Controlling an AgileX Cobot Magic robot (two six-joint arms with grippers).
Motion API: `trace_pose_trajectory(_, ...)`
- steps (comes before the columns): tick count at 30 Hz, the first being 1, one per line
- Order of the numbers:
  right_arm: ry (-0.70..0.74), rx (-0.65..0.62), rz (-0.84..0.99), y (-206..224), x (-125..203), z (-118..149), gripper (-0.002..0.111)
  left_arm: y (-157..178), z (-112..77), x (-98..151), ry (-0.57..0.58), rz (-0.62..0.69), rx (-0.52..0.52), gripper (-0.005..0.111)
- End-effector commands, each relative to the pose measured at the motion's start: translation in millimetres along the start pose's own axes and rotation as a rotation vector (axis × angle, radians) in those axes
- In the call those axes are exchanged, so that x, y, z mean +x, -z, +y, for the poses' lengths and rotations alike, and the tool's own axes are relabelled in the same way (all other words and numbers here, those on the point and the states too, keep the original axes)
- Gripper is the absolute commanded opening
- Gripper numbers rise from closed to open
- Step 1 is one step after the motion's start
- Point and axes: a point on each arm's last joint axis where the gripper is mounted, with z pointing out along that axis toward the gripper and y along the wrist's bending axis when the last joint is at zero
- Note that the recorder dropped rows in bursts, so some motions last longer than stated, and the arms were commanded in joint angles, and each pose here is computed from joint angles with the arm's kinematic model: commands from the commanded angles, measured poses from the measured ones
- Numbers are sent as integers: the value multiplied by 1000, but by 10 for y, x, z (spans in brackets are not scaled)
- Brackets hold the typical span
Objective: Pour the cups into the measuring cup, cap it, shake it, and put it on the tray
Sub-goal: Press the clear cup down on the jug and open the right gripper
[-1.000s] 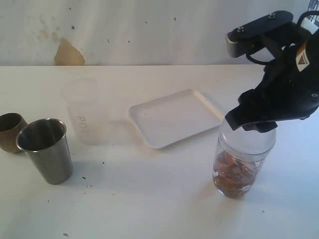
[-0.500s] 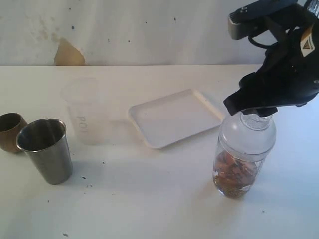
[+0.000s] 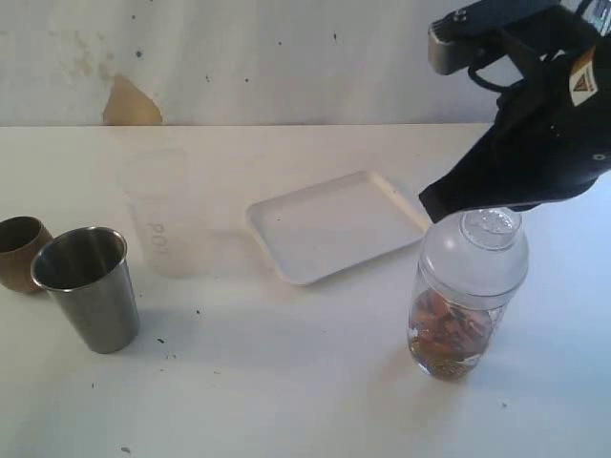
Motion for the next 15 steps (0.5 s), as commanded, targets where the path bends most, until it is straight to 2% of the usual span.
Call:
trace_pose_trajectory(1, 18, 19, 19, -76, -20, -23, 0, -2, -4, 15, -1, 2, 4, 0)
trace_pose_trajectory(15, 58, 75, 102, -279, -22, -49, 0, -2, -4, 15, -1, 2, 4, 0)
